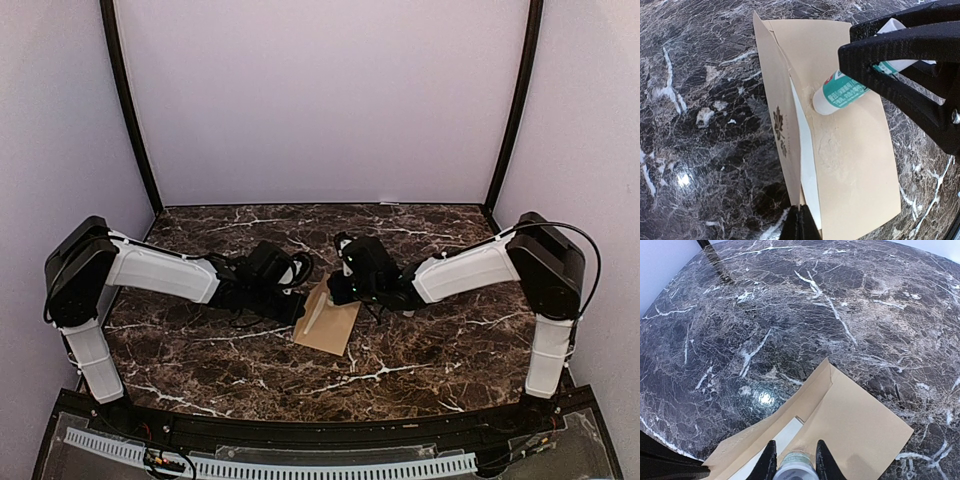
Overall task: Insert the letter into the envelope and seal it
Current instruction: Paint the envelope at the center of the board.
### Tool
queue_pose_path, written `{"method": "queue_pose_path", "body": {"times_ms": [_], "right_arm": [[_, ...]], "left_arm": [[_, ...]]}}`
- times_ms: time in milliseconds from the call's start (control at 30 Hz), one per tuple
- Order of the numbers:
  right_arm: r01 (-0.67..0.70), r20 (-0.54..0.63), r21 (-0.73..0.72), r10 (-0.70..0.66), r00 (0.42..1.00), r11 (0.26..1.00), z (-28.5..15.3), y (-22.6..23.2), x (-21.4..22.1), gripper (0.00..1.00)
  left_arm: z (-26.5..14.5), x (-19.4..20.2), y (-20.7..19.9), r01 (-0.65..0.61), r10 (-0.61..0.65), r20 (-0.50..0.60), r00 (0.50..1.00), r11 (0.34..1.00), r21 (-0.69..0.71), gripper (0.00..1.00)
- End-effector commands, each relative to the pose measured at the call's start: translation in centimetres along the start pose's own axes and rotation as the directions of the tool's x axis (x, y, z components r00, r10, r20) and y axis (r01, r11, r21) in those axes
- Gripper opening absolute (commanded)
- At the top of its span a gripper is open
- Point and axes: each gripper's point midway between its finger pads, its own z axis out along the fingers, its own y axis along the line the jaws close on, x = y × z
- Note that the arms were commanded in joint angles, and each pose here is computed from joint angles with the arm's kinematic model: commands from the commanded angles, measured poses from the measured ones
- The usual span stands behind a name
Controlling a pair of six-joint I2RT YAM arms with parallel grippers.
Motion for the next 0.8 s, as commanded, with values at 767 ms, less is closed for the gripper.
{"method": "queue_pose_path", "body": {"times_ms": [767], "right_arm": [[0.076,-0.062,-0.172,-0.088,0.994,0.982,-2.2,5.5,3.2,0.00]], "left_arm": [[0.3,0.2,0.8,0.044,-0.044,-0.013,0.999,0.999,-0.024,0.00]]}}
